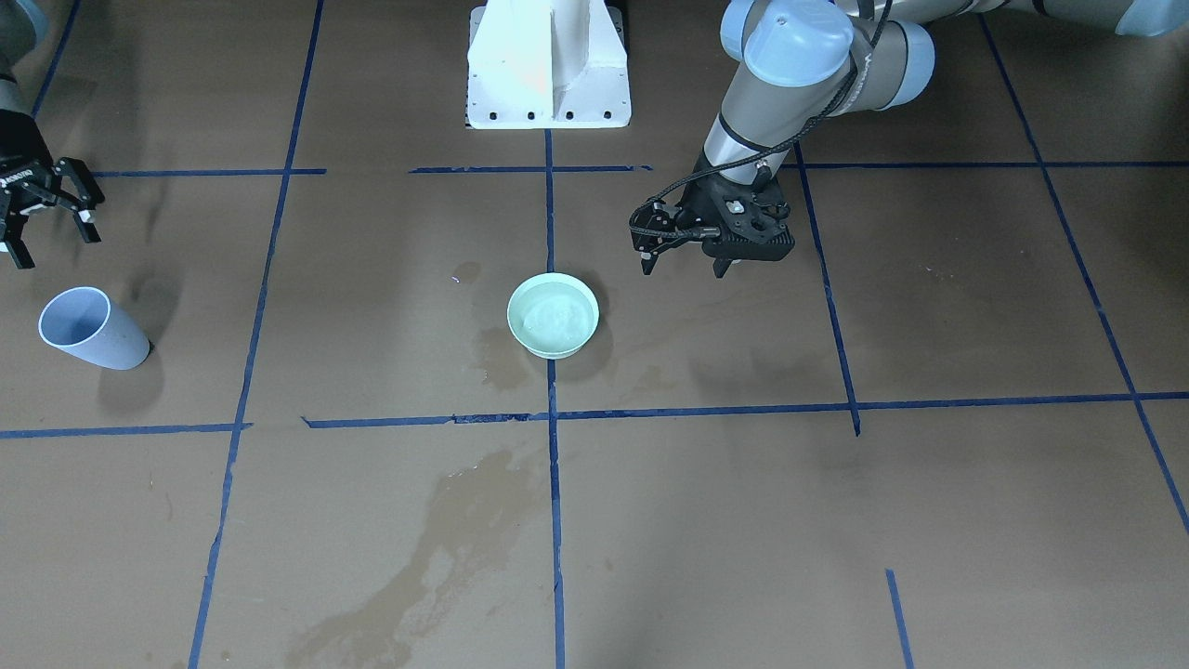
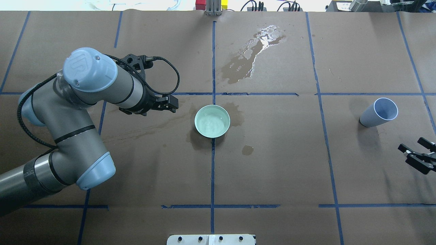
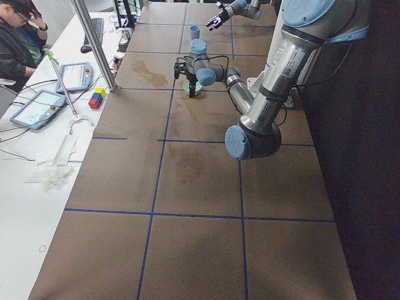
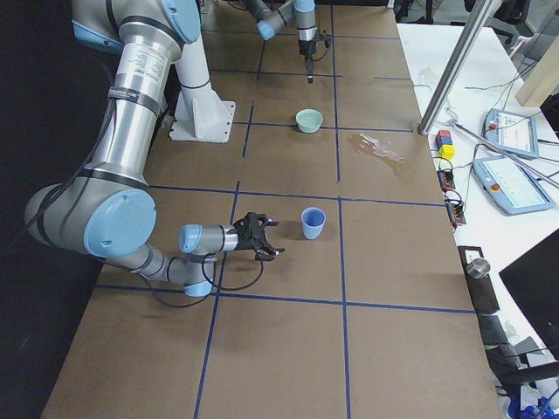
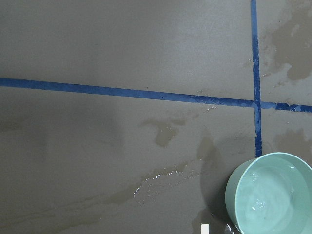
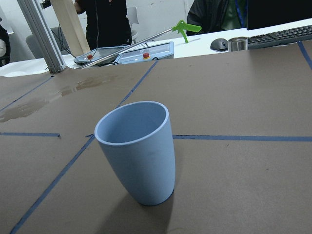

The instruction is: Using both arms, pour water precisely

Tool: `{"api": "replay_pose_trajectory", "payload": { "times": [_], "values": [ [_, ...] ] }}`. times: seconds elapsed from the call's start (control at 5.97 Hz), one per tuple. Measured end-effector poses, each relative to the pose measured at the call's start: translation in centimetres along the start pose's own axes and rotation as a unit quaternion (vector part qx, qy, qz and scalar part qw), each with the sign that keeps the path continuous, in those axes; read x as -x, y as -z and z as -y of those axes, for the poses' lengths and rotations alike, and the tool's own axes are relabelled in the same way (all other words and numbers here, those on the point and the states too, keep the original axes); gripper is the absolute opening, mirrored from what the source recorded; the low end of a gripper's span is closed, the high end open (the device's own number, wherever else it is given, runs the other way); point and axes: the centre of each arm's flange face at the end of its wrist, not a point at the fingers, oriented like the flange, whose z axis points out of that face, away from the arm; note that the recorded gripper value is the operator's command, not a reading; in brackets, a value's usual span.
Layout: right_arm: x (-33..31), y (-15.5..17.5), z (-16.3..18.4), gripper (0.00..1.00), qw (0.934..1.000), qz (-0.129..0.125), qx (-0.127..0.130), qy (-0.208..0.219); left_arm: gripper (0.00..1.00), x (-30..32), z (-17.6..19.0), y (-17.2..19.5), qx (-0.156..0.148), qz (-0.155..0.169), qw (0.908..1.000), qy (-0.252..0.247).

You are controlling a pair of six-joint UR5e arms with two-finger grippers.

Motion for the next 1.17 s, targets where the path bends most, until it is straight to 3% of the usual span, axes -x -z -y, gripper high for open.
{"api": "replay_pose_trajectory", "payload": {
  "times": [0.5,0.84,1.17],
  "values": [
    [-5.7,1.5,5.8,1.0,0.9982,-0.01,0.058,-0.009,1.0,-0.1,-0.1,-0.1,0.001,0.0,1.0,0.006],
    [-10.3,2.0,13.0,1.0,0.9946,-0.03,0.099,-0.002,1.0,-0.4,-0.4,-0.2,0.002,-0.001,0.9999,0.016],
    [-15.0,3.1,20.3,1.0,0.9854,-0.039,0.166,0.004,1.0,-0.4,-0.3,-0.5,0.003,0.001,0.9998,0.018]
  ]
}}
